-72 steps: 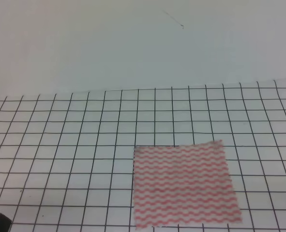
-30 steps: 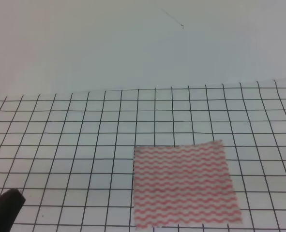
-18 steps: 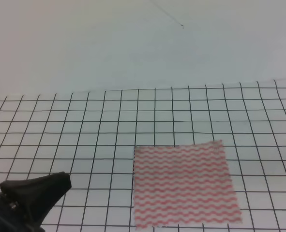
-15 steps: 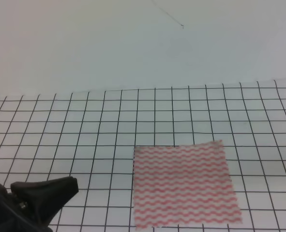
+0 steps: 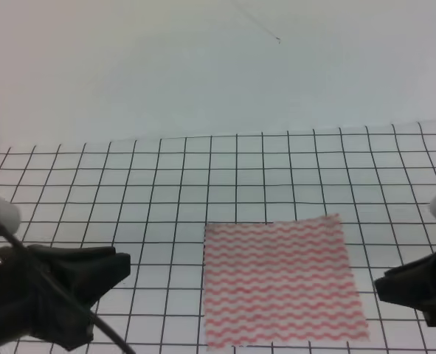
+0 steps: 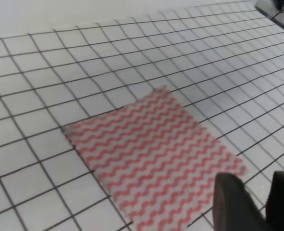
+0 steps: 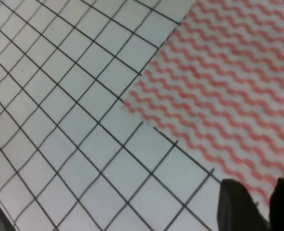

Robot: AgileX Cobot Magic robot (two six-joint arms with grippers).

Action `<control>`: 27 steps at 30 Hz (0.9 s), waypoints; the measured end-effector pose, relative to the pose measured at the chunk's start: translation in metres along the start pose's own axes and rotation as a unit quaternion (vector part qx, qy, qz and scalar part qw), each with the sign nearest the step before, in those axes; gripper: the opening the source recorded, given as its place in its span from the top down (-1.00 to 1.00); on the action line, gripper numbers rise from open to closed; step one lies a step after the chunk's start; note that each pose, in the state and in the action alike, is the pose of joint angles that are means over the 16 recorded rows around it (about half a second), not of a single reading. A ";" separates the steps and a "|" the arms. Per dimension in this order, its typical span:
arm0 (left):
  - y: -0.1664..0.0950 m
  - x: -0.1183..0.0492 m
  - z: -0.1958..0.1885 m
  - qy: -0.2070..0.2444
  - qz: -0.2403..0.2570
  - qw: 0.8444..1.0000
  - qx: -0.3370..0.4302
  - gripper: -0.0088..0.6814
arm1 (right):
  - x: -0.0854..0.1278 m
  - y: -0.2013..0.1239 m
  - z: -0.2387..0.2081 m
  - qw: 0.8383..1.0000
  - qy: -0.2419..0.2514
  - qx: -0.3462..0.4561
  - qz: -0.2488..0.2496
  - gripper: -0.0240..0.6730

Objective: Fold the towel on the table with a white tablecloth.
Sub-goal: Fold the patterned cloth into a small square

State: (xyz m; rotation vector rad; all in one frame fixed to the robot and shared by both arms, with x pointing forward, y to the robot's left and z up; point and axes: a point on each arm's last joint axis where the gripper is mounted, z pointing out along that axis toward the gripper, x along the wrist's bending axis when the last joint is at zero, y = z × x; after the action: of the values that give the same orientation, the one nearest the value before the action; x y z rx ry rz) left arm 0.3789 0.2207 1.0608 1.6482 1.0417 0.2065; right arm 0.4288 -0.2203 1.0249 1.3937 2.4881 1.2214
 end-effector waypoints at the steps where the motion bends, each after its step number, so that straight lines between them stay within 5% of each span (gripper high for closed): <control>1: 0.002 0.001 0.001 0.003 0.003 1.000 0.005 0.49 | 0.001 0.003 0.003 1.000 0.002 0.003 -0.004 0.45; 12: 0.009 0.007 0.017 0.036 0.027 0.996 0.082 0.49 | 0.009 0.020 0.035 0.999 -0.008 0.042 -0.003 0.44; 27: -0.003 -0.001 0.076 0.095 -0.012 0.971 0.221 0.39 | -0.011 0.006 0.066 0.986 -0.040 0.121 0.105 0.28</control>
State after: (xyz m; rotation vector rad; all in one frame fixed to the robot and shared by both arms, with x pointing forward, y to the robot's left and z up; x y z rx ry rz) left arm 0.4230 0.1668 1.0308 2.0428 1.3212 0.1212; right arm 0.4650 -0.1858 0.9798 1.7628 2.5561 0.8892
